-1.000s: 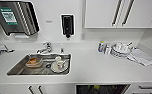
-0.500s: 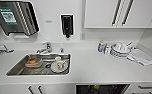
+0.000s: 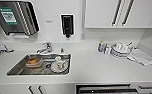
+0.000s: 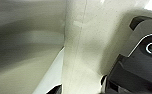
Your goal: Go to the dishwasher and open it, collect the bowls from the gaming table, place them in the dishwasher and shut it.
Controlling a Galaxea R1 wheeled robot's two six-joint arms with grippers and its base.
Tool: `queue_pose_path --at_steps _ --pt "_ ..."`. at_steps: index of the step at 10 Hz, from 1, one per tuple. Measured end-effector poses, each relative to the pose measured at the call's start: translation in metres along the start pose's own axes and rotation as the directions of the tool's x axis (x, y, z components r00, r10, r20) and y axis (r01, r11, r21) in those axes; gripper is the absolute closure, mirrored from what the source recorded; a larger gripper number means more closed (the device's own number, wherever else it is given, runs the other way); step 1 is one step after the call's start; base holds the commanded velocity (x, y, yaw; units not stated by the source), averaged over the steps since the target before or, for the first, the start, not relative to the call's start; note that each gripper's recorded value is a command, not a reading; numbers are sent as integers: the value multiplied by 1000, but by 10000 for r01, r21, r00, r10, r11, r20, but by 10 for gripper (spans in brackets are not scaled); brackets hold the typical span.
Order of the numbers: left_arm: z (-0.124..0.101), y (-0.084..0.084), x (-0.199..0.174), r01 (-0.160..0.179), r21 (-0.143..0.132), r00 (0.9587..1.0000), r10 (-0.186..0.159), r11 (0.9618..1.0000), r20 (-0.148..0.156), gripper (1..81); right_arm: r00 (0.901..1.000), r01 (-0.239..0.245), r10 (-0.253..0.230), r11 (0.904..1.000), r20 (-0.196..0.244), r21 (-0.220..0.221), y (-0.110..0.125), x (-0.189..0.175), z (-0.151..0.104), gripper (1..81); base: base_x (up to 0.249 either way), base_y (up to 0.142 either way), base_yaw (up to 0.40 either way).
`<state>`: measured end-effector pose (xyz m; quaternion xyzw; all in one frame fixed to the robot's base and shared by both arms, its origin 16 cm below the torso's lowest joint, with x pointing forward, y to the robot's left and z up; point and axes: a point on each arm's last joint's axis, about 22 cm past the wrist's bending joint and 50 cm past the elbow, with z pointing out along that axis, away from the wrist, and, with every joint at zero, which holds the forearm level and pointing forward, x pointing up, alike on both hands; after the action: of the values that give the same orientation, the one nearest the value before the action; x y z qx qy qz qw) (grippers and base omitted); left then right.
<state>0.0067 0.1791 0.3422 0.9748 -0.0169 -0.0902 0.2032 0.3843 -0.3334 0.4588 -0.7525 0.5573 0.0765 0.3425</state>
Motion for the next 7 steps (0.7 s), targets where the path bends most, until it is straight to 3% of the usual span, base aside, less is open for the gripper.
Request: queue_pose_path --at_steps 1,2,3,4,5,6,7 --pt "-1 -9 6 -60 192 10000 61 9998 -68 10 9961 879 -875 9956 140 -328 30 -6 -2 10 0 0 0" --pt "-3 -20 14 -112 438 9998 118 9990 -140 10 9855 1694 -1686 9835 170 -639 57 -6 -3 10 0 0 0" --pt "-4 -31 22 -164 675 9996 180 9976 -229 10 9632 2688 -2680 9590 215 -901 75 -3 -3 10 0 0 0" --pt "-6 -40 30 -226 891 9992 254 9958 -306 10 9160 4010 -3992 9097 391 -1078 91 -2 -2 10 0 0 0" --pt "-7 -46 36 -252 1052 9989 292 9941 -367 10 8462 5326 -5292 8359 627 -1329 113 -1 0 10 0 0 0" --pt "-8 -53 40 -268 1202 9986 322 9924 -427 10 7845 6195 -6134 7688 912 -1587 139 -4 4 10 0 0 0" --pt "-11 -60 45 -276 1346 9983 343 9905 -474 10 7142 6992 -6885 6937 1262 -1727 161 -10 10 10 0 0 0"
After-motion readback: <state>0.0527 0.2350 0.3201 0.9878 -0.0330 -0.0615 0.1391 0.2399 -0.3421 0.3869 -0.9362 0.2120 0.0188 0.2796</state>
